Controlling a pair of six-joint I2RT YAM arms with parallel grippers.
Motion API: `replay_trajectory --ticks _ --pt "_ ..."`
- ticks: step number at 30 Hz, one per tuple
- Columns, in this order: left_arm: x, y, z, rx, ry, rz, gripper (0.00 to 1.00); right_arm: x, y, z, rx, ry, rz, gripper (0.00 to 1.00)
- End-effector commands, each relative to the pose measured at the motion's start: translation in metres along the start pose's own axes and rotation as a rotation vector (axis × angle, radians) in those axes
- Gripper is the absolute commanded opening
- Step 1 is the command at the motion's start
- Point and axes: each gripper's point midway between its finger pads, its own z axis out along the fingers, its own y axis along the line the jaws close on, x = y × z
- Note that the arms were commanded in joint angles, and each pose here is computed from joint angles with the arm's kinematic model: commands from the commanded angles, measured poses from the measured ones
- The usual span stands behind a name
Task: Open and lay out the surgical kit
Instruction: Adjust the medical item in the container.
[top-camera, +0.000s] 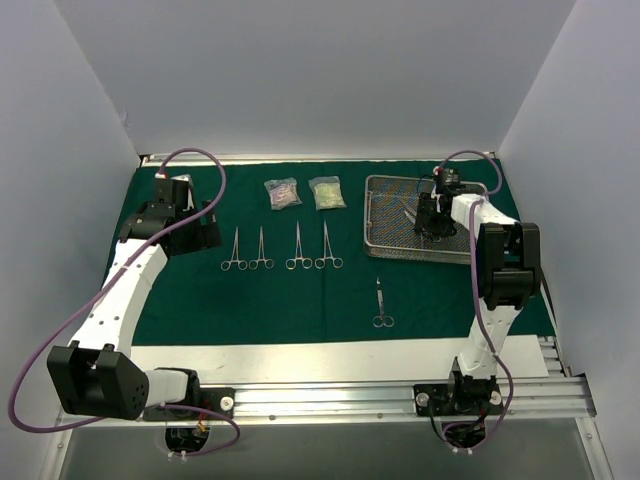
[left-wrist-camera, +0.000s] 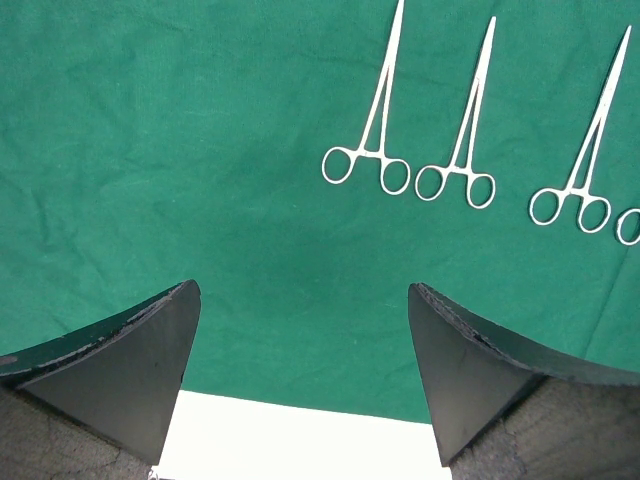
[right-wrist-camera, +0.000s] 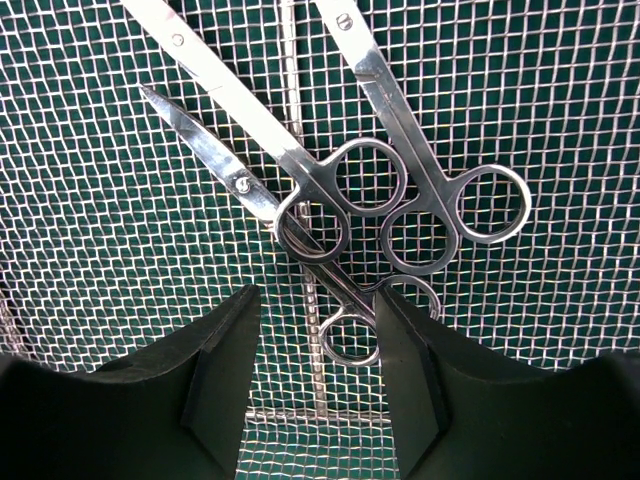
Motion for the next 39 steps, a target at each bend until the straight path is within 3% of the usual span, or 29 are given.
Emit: replay_trajectory --ticks 1,15,30,39 --pt "-0.01 -0.006 -0.007 0.032 -0.052 -0.007 0.94 0.003 0.006 -0.011 -0.03 -0.001 -0.008 0.45" --pt "-0.011 -0.007 -0.005 0.039 -0.051 -0.01 0.94 0.032 0.056 -0.015 -0.065 0.053 -0.14 0.41" --pt "-0.011 -0.007 -0.005 0.035 -0.049 -0.008 0.94 -0.02 0.07 -0.033 0.006 -0.082 -0.092 0.35" --pt "-0.011 -0.006 -0.006 0.027 -0.046 0.0 0.94 -0.021 0.066 -0.009 0.06 -0.044 -0.09 0.34"
